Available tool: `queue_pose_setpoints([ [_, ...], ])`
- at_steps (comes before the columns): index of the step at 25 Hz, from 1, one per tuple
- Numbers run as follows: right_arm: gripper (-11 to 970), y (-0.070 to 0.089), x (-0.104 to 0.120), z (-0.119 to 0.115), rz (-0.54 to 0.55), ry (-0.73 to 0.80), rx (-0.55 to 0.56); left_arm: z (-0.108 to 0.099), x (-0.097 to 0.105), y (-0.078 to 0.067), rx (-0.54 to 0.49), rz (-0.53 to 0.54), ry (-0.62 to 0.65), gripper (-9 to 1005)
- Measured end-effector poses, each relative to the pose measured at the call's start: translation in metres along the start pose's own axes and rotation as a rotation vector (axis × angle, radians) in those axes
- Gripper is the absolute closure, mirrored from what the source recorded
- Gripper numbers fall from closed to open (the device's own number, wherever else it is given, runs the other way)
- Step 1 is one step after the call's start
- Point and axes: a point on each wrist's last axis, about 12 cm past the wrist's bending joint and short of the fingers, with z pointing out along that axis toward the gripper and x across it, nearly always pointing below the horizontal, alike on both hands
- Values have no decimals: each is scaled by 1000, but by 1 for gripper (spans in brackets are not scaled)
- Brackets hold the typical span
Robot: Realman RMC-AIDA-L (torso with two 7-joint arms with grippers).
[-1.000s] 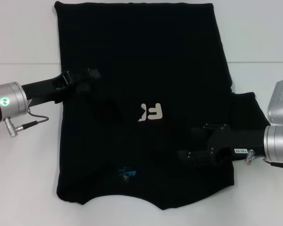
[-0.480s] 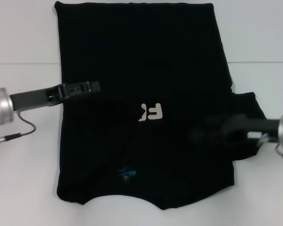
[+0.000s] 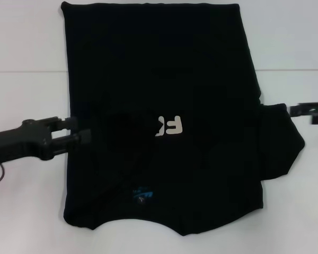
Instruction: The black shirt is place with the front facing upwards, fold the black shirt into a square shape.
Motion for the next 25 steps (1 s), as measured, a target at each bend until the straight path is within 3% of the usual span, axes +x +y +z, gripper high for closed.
queue_pose_setpoints([
  [5, 61, 2, -18, -13, 26, 100, 153, -12, 5, -3, -28, 0, -30, 367],
  [10, 65, 11, -26, -3, 24, 161, 248, -17, 5, -3, -19, -3, -41, 366],
  [16, 65, 18, -27, 17, 5, 184, 275, -19, 6, -6, 11, -6, -22, 362],
  [25, 64, 14, -18, 36, 11, 186, 292, -23, 16, -7, 1, -18, 13, 358],
])
